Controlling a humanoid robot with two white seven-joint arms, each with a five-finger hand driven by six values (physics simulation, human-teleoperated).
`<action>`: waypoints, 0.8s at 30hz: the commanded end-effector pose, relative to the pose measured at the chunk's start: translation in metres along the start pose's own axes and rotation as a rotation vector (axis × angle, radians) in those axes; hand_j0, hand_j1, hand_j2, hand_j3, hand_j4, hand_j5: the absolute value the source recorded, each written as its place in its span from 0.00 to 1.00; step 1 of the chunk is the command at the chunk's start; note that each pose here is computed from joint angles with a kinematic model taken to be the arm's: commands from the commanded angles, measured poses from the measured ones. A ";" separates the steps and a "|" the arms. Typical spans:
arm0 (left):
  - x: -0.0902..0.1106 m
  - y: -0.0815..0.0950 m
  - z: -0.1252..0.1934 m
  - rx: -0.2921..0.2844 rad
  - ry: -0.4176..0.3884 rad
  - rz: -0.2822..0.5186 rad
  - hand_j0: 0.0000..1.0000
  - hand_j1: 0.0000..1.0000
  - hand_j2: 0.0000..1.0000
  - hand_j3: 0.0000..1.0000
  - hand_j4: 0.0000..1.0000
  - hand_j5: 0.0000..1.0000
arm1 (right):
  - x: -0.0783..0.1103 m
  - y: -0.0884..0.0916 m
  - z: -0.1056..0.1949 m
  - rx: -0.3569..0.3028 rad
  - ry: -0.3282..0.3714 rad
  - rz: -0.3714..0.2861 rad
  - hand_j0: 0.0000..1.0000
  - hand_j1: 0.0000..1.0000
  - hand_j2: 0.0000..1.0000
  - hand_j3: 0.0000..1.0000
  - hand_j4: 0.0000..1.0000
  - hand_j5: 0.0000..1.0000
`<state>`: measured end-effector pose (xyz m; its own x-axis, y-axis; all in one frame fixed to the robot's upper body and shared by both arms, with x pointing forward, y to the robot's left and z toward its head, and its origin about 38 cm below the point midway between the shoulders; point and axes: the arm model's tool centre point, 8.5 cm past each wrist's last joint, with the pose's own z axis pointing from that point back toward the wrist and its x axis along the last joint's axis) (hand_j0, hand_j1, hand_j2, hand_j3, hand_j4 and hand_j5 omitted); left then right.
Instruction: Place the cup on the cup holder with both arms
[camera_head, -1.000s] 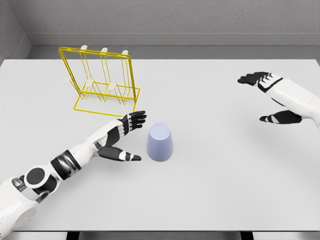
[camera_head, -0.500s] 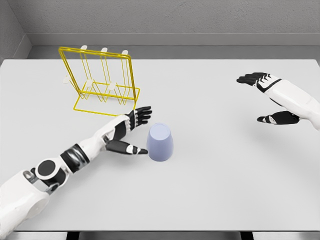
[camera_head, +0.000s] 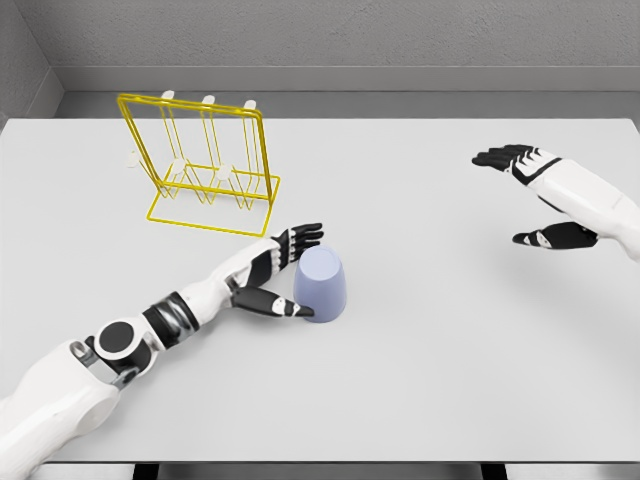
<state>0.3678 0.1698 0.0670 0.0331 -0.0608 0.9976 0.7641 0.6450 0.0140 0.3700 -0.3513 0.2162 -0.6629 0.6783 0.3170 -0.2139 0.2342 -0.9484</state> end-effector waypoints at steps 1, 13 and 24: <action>-0.001 -0.002 -0.001 -0.004 0.003 -0.001 1.00 1.00 1.00 1.00 1.00 1.00 | 0.000 -0.001 0.000 -0.005 -0.001 -0.006 1.00 1.00 1.00 1.00 1.00 1.00; -0.001 -0.012 -0.009 -0.026 0.011 0.000 1.00 1.00 1.00 1.00 1.00 1.00 | 0.000 0.000 0.000 -0.004 -0.001 -0.007 1.00 1.00 1.00 1.00 1.00 1.00; -0.002 -0.015 -0.012 -0.031 0.006 -0.012 0.70 0.70 0.70 0.70 0.70 0.70 | 0.000 0.000 0.000 -0.004 -0.001 -0.007 1.00 1.00 1.00 1.00 1.00 1.00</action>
<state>0.3643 0.1515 0.0650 0.0295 -0.0686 0.9972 0.7835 0.6211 0.0195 0.3697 -0.3516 0.2158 -0.6619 0.6788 0.3179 -0.2146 0.2347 -0.9481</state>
